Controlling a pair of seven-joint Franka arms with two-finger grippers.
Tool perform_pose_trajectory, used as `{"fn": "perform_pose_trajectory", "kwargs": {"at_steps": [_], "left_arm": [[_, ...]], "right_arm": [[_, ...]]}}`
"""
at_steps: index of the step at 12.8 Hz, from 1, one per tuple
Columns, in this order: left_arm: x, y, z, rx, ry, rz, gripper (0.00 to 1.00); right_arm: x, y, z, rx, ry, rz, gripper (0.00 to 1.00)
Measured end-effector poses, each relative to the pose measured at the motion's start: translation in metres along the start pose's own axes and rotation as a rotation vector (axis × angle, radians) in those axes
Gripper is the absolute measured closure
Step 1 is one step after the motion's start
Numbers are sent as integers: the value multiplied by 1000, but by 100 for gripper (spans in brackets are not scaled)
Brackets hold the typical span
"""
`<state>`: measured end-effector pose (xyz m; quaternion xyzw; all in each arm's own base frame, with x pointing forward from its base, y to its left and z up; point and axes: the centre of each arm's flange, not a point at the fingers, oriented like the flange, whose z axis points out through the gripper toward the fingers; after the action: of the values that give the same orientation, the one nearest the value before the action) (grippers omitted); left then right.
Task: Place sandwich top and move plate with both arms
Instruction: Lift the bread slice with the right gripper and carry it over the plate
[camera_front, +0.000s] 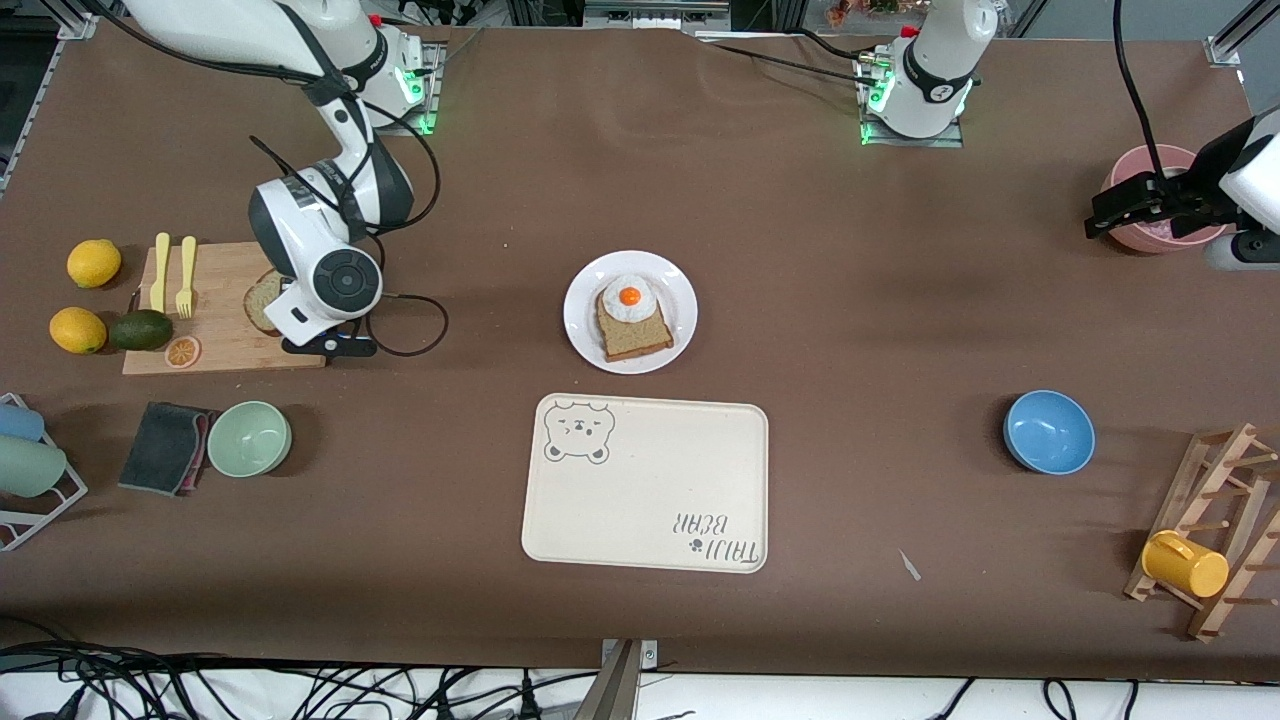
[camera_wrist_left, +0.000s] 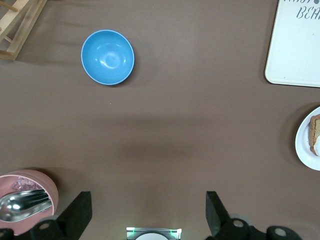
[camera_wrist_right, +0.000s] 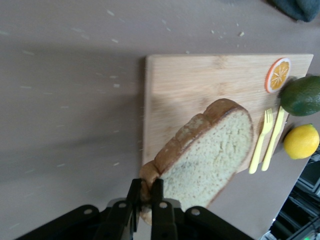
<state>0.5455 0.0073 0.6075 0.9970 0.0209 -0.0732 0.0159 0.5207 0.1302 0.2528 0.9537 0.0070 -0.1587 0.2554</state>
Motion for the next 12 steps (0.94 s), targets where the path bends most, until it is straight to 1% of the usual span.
{"fn": "perform_pose_trajectory", "kwargs": {"at_steps": [2,3,5,6,8,9,12], "left_arm": [[0,0,0,0,0,0,0],[0,0,0,0,0,0,0],[0,0,0,0,1,0,0],[0,-1,0,0,1,-2,0],[0,-1,0,0,0,-2,0],[0,-1,0,0,0,-2,0],[0,-2,0,0,0,-3,0]], "right_arm": [[0,-10,-38,70,-4,19,88],[-1,-17,-56,101,5,16,88],[-12,-45,-95,147,56,-17,88],[-21,-63,-115,178,80,-5,88],[-37,-98,-154,277,93,60,88],[-42,-117,-170,314,95,94,88],[-56,-186,-214,392,112,199,88]]}}
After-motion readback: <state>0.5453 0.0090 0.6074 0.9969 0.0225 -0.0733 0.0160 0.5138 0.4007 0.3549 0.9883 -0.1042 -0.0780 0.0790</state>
